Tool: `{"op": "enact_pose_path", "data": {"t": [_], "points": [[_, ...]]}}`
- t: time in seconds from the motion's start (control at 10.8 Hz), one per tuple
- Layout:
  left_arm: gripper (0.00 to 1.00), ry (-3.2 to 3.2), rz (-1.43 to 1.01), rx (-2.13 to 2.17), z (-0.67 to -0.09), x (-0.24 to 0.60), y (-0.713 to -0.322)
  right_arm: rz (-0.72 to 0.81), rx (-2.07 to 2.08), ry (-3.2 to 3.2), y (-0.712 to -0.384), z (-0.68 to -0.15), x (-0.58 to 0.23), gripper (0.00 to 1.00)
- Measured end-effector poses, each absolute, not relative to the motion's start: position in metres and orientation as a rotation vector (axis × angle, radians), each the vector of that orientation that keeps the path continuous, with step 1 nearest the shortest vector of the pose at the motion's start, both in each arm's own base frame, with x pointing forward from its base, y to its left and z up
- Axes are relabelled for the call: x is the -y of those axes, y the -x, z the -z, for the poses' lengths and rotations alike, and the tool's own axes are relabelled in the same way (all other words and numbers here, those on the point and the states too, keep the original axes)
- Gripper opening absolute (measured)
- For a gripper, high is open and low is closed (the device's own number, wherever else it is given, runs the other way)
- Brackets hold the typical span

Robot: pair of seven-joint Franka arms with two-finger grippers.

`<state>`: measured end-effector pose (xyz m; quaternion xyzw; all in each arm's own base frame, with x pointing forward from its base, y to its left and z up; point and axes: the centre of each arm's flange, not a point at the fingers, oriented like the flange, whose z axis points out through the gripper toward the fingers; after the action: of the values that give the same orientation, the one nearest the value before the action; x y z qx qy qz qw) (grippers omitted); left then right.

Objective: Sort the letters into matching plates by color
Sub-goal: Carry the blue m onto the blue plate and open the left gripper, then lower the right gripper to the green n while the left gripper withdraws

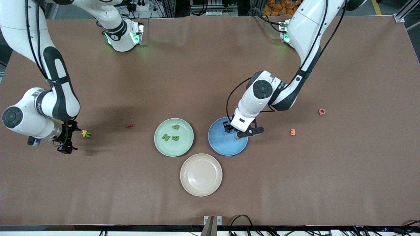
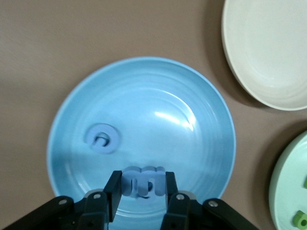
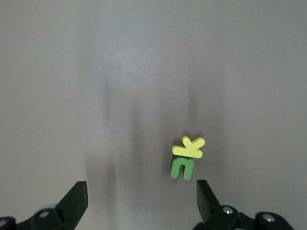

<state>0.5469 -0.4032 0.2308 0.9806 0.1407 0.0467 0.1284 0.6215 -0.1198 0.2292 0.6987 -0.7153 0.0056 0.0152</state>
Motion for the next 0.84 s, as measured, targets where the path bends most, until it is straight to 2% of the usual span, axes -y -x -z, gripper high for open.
{"op": "enact_pose_path", "data": {"t": [0.19,0.28,0.65,0.84], "points": [[0.41,-2.839,-0.140,-0.401,-0.227,0.416,-0.543,-0.043,2.234,-2.171,-0.613,-0.217,0.121,1.00],[0.44,-2.831,-0.149,-0.399,-0.229,0.418,-0.545,-0.057,2.240,-2.170,-0.610,-0.213,0.121,1.00],[0.97,-2.837,-0.155,-0.435,-0.228,0.404,-0.557,-0.075,2.251,-2.165,-0.603,-0.205,0.121,1.00],[1.00,-2.898,-0.111,-0.485,-0.221,0.372,-0.572,-0.090,2.253,-2.168,-0.600,-0.201,0.120,1.00]]}}
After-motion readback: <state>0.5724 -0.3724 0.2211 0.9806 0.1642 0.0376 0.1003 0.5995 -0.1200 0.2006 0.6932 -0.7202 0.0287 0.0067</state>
